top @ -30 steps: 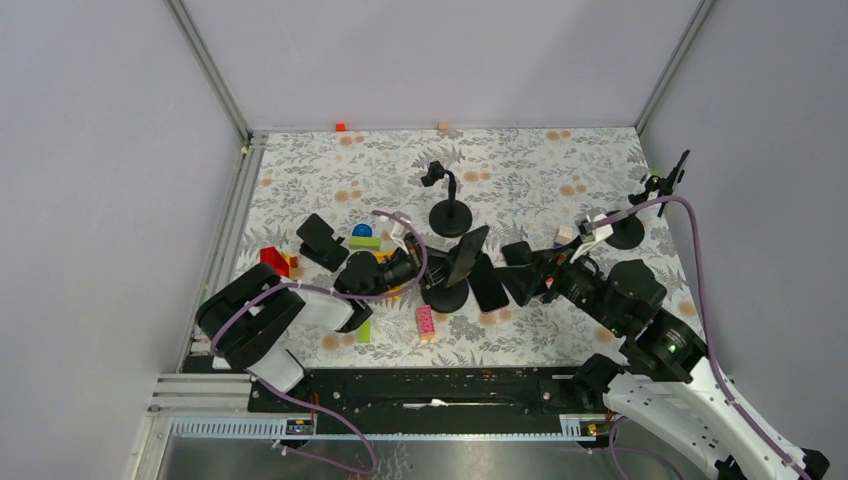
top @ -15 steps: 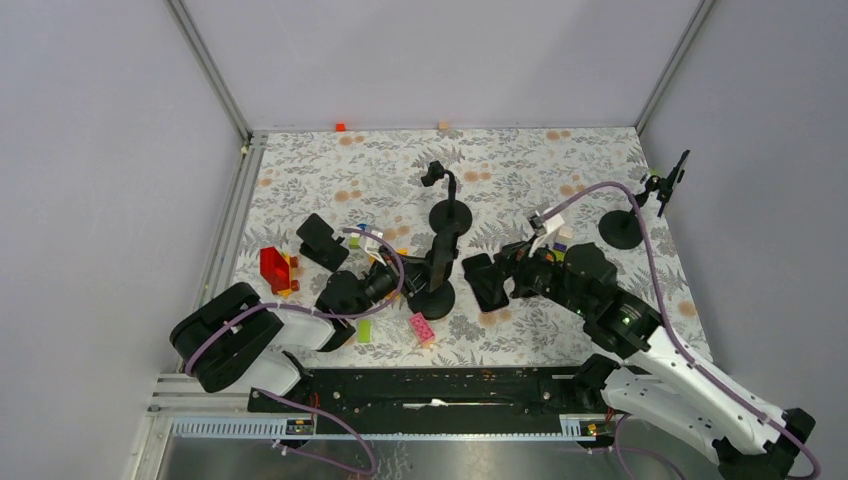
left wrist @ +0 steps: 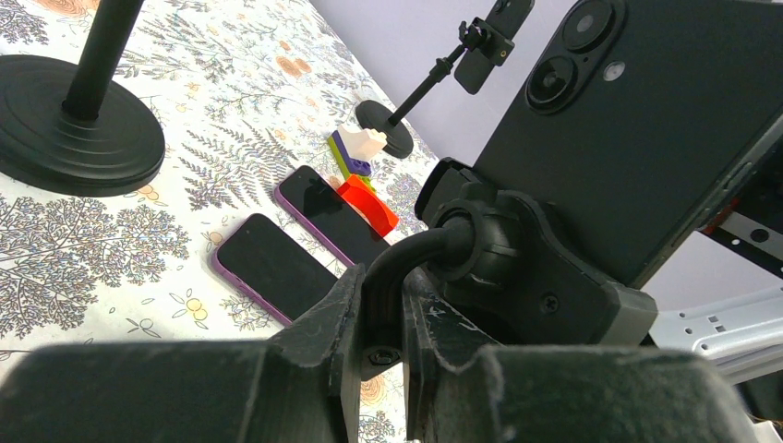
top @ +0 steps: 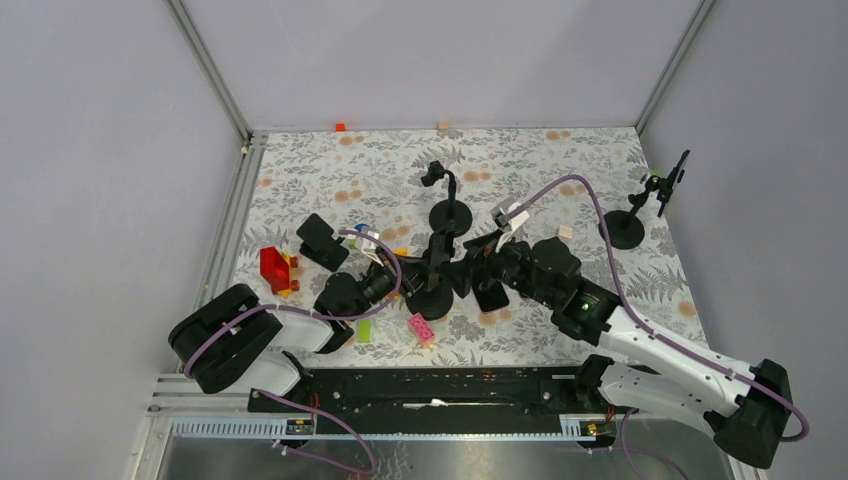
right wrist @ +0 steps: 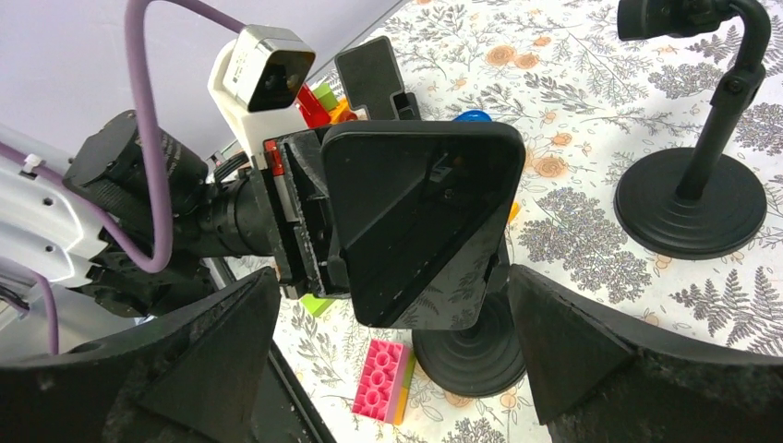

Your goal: Remove the phone from the phone stand

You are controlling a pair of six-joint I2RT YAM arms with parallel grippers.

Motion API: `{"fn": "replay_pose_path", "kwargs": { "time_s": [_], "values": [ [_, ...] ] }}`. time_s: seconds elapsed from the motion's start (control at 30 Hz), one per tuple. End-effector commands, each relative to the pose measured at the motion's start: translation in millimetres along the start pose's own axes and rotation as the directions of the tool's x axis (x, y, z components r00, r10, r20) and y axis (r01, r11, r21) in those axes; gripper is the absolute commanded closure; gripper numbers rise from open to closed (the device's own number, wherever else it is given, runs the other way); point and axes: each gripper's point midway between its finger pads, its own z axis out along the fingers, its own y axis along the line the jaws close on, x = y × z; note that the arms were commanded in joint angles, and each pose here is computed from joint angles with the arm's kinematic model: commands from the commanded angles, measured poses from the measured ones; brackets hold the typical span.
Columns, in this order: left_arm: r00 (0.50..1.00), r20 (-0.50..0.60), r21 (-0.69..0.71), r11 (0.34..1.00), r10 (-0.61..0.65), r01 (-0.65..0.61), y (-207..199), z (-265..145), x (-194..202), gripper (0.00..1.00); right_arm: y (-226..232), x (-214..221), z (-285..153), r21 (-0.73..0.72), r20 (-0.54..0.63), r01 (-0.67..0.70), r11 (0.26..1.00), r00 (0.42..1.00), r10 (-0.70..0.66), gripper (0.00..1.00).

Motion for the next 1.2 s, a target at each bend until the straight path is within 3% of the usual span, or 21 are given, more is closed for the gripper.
{"fn": "replay_pose_path", "kwargs": {
  "time_s": [0.0, 0.73, 1.17],
  "values": [
    [0.989, 0.144, 0.104, 0.993, 0.034, -0.049, -30, 4, -38, 1.00, 6, -24, 14, -0.014, 0.096, 0.025, 1.000, 0.995, -0.024, 0.00],
    [0.992, 0.123, 0.131, 0.990, 0.036, -0.053, -35, 6, -34, 1.00, -2, -26, 48, 0.032, 0.104, -0.054, 0.998, 0.993, 0.050, 0.02],
    [0.993, 0.114, 0.138, 0.989, 0.036, -0.051, -36, 6, -32, 1.00, 3, -16, 56, 0.003, 0.063, -0.091, 0.996, 0.994, 0.091, 0.42]
  ]
}}
